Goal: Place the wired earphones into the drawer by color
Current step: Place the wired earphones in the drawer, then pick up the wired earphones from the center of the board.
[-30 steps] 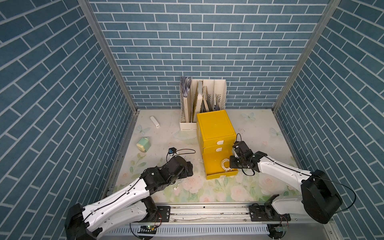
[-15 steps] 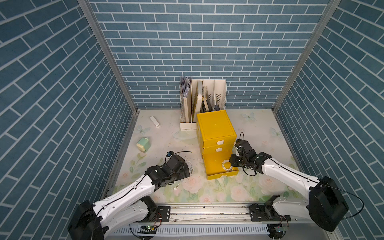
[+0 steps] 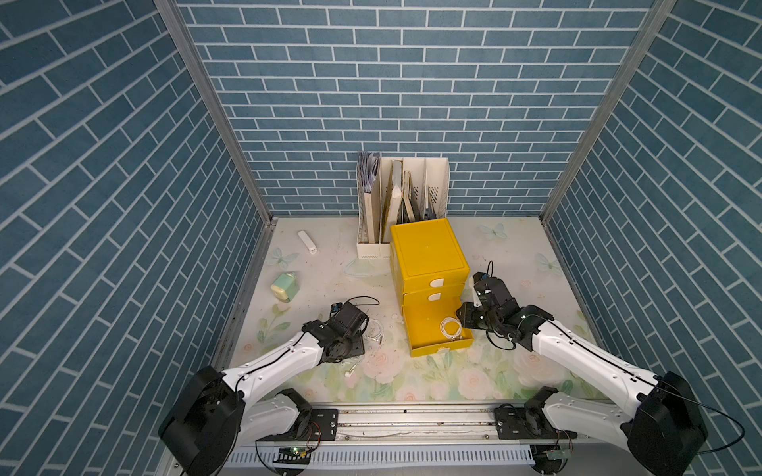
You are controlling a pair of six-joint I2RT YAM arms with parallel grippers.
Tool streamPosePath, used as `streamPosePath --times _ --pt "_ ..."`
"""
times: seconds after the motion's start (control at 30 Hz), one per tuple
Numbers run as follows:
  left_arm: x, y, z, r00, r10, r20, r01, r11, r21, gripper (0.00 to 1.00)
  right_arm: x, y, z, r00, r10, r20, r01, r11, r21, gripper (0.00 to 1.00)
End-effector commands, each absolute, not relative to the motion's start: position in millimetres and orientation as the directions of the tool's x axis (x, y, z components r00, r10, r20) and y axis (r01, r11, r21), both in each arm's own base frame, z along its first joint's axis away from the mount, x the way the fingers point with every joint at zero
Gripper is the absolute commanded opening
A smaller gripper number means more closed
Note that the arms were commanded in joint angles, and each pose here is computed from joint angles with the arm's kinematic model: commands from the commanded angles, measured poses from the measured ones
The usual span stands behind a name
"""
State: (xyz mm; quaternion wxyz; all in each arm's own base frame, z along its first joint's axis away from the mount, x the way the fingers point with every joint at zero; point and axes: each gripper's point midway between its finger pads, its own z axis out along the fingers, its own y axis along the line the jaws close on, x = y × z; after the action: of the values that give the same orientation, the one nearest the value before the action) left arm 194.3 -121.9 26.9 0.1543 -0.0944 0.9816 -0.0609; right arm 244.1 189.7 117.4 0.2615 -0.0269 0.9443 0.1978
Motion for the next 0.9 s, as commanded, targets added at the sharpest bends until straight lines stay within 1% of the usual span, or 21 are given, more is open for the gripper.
streamPosePath --times 0.0,0.17,0.23,0.37,0.5,0.6,0.67,0.73,0.8,0.87 --pt "195.0 -113.9 20.5 -0.934 -0.193 -0.302 -0.165 0.980 -0.116 0.60 242.4 188.1 124.0 -0.866 0.063 -0.496 -0.143 0.920 0.365 0.29" --pt "195.9 -110.8 17.8 -0.931 -0.198 -0.306 -0.175 0.979 -0.101 0.59 241.5 187.6 121.9 -0.867 0.062 -0.495 -0.143 0.920 0.364 0.29" --pt "195.4 -109.7 15.3 -0.933 -0.196 -0.303 -0.176 0.980 -0.093 0.55 241.0 187.1 120.6 -0.868 0.061 -0.493 -0.141 0.921 0.363 0.29" --pt "195.9 -112.7 11.8 -0.936 -0.194 -0.295 -0.171 0.980 -0.102 0.51 239.6 186.9 119.6 -0.870 0.059 -0.490 -0.142 0.921 0.364 0.29" --pt "187.3 -107.8 4.3 -0.939 -0.198 -0.280 -0.177 0.979 -0.097 0.48 239.6 185.8 119.8 -0.869 0.058 -0.491 -0.141 0.922 0.359 0.29" --pt "186.5 -108.3 4.8 -0.939 -0.198 -0.280 -0.176 0.979 -0.104 0.42 240.0 185.9 119.7 -0.870 0.059 -0.490 -0.140 0.923 0.359 0.29" --pt "186.5 -108.9 4.4 -0.941 -0.197 -0.277 -0.174 0.979 -0.105 0.35 239.7 187.2 119.2 -0.872 0.057 -0.487 -0.142 0.921 0.362 0.29" --pt "186.3 -109.4 4.1 -0.941 -0.196 -0.275 -0.172 0.979 -0.107 0.32 240.1 187.4 119.3 -0.872 0.058 -0.486 -0.141 0.921 0.363 0.28" --pt "186.3 -110.1 4.2 -0.942 -0.193 -0.274 -0.169 0.980 -0.110 0.32 240.1 187.4 119.7 -0.871 0.058 -0.487 -0.142 0.921 0.363 0.28" --pt "186.2 -110.7 4.6 -0.943 -0.192 -0.273 -0.166 0.980 -0.113 0.28 240.1 186.9 120.3 -0.870 0.059 -0.489 -0.141 0.921 0.362 0.28"
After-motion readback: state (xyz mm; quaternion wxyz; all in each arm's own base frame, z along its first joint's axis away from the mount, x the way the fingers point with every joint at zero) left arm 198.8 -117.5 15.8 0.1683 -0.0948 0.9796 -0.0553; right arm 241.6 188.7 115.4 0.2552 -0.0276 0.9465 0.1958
